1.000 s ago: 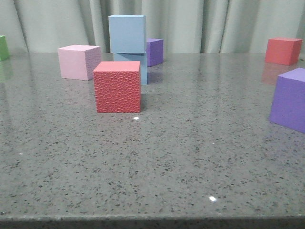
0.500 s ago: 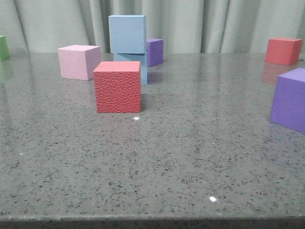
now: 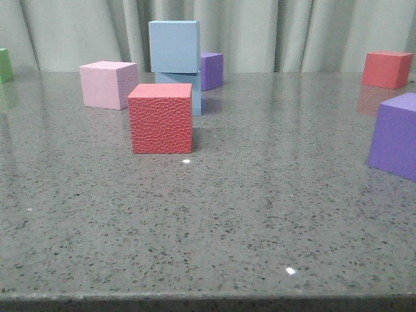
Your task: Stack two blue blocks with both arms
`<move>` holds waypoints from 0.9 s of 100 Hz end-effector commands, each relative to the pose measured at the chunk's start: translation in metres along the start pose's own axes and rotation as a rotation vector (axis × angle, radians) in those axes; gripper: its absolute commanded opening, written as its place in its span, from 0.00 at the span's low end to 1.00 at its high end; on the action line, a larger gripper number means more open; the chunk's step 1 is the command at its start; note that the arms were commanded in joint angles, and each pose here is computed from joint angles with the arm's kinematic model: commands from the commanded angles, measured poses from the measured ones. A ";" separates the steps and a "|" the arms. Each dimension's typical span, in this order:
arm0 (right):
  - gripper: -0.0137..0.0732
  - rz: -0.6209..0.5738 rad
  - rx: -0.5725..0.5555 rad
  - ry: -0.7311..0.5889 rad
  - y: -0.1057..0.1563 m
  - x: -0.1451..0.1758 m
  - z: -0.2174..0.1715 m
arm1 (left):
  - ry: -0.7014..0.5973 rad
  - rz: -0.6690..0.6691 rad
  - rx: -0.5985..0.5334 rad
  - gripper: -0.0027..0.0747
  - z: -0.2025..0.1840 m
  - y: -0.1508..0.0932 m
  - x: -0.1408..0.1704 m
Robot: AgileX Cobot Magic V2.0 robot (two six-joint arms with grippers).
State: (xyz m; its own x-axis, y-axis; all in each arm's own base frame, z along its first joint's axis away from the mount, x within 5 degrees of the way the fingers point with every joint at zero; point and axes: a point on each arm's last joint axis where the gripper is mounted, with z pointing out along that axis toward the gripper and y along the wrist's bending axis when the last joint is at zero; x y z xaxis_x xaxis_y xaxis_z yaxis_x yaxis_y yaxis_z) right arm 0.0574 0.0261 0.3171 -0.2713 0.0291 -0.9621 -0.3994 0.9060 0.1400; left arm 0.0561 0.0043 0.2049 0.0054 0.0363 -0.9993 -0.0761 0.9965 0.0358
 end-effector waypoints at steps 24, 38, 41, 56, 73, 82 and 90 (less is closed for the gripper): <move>0.03 -0.025 -0.011 -0.093 0.002 -0.014 -0.003 | -0.109 -0.006 -0.003 0.01 -0.003 0.000 -0.008; 0.03 -0.025 -0.011 -0.093 0.002 -0.014 -0.003 | -0.109 -0.006 -0.003 0.01 -0.003 0.000 -0.008; 0.03 -0.025 -0.011 -0.093 0.002 -0.014 -0.003 | -0.109 -0.006 -0.003 0.01 -0.003 0.000 -0.008; 0.03 -0.028 -0.009 -0.094 0.002 -0.014 -0.003 | -0.109 -0.006 -0.003 0.01 -0.003 0.000 -0.008; 0.03 -0.044 -0.005 -0.108 0.001 -0.011 0.001 | -0.109 -0.006 -0.003 0.01 -0.003 0.000 -0.008; 0.03 -0.045 0.002 -0.175 0.000 -0.011 0.004 | -0.109 -0.006 -0.003 0.01 -0.003 0.000 -0.008; 0.03 -0.046 0.017 -0.272 -0.001 -0.010 0.008 | -0.109 -0.006 -0.003 0.01 -0.003 0.000 -0.008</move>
State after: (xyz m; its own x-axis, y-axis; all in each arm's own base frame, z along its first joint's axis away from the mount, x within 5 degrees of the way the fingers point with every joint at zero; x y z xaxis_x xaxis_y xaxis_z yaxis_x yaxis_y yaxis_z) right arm 0.0639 0.0274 0.3104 -0.1943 0.0506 -0.9796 -0.3868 0.9138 0.1240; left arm 0.0561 0.0043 0.2049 0.0053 0.0374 -0.9993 -0.0761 0.9964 0.0369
